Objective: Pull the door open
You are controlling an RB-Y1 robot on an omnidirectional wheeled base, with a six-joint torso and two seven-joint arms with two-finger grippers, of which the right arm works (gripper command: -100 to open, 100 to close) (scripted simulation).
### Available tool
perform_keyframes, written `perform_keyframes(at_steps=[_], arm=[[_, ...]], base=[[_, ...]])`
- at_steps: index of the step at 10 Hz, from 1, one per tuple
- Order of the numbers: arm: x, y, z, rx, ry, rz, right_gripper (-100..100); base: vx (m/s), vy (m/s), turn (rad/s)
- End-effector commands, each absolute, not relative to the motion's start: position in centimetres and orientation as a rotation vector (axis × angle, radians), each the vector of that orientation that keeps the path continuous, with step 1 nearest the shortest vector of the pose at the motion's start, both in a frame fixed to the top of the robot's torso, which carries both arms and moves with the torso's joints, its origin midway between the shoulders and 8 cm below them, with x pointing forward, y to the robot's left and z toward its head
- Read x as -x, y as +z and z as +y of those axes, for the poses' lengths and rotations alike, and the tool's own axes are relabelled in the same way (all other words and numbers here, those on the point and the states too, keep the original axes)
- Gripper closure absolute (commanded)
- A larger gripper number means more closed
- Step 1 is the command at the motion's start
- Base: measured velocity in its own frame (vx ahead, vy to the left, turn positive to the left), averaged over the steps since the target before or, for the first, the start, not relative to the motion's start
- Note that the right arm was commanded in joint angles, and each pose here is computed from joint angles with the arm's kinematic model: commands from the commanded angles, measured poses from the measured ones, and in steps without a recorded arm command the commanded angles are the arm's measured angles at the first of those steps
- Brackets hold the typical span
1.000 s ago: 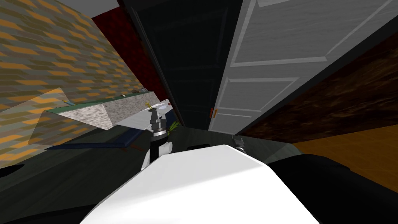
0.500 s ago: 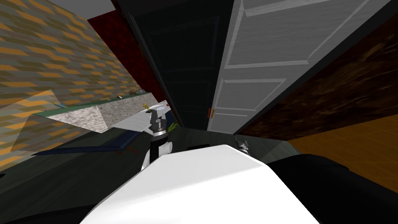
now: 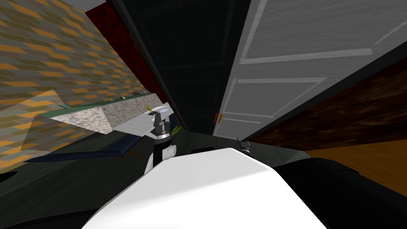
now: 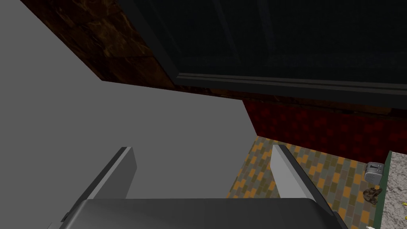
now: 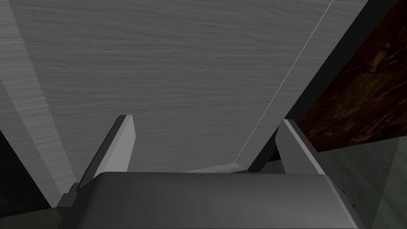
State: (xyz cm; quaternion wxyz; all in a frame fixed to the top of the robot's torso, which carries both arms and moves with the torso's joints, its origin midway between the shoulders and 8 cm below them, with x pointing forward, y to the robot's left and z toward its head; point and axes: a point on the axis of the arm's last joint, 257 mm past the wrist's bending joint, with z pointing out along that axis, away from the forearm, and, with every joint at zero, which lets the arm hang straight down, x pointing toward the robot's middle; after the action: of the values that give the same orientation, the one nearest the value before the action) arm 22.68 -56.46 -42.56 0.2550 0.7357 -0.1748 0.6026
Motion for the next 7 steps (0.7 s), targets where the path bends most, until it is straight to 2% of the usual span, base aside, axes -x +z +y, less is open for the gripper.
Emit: perform_keyframes(at_steps=[1,7], arm=[[-24.3,-42.4,-55.5,-1.998,1.678,-0.474,-100],[-28.5,-41.5,-52.7,-2.0,1.776,-0.465,-100]], base=[[0.148,0.005,0.1],[0.148,-0.02,0.08]])
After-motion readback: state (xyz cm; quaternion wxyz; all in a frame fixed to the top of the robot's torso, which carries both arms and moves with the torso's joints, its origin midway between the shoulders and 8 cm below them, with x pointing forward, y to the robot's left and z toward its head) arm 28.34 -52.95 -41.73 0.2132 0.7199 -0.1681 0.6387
